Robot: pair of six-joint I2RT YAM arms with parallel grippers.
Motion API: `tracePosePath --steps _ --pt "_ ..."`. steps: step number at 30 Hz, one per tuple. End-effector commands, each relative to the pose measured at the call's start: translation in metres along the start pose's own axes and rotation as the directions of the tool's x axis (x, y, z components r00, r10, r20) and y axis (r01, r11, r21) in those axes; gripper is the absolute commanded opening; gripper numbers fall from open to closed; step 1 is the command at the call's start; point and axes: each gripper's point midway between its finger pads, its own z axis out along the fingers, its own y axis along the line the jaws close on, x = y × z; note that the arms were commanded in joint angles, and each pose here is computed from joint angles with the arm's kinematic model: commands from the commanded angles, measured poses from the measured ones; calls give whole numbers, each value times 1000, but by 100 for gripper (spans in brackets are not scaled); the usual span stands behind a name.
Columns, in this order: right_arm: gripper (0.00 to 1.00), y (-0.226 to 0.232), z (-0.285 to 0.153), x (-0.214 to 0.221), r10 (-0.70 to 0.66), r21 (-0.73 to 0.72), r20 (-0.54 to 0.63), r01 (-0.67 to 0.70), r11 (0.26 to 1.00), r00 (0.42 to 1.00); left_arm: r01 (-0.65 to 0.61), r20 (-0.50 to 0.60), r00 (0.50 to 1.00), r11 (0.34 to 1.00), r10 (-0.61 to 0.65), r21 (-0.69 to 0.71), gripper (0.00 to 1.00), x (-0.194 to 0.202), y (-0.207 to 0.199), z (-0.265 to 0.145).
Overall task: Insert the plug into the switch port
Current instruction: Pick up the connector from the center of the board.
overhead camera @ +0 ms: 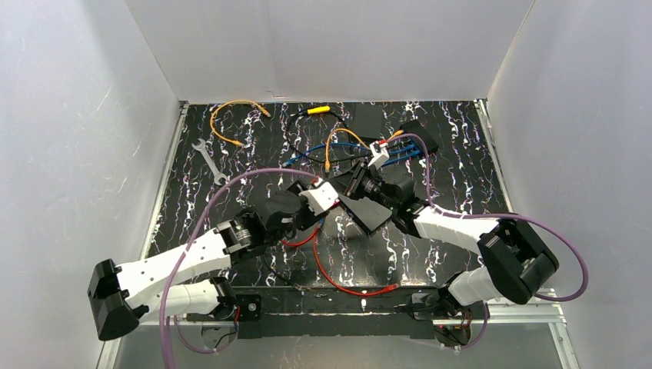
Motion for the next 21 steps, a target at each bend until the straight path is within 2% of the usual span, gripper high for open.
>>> tracePosePath --steps 1,9,13,18,21 --pt "1 17 -6 -10 -171 -140 45 175 974 984 196 41 978 971 -203 137 54 -22 0 -14" --pt "1 33 -18 -2 -369 -309 48 365 878 928 356 24 924 882 -382 308 56 -37 -9 -17" --pt "1 39 -28 0 -400 -382 94 404 831 912 458 1 871 813 -491 359 56 -39 -6 -16" --pt "1 51 -39 4 -465 -470 129 467 749 876 513 14 813 728 -582 454 56 -50 -5 -24" --pt "1 60 -50 6 -501 -516 179 514 685 847 561 -8 767 664 -642 495 62 -55 -4 -28"
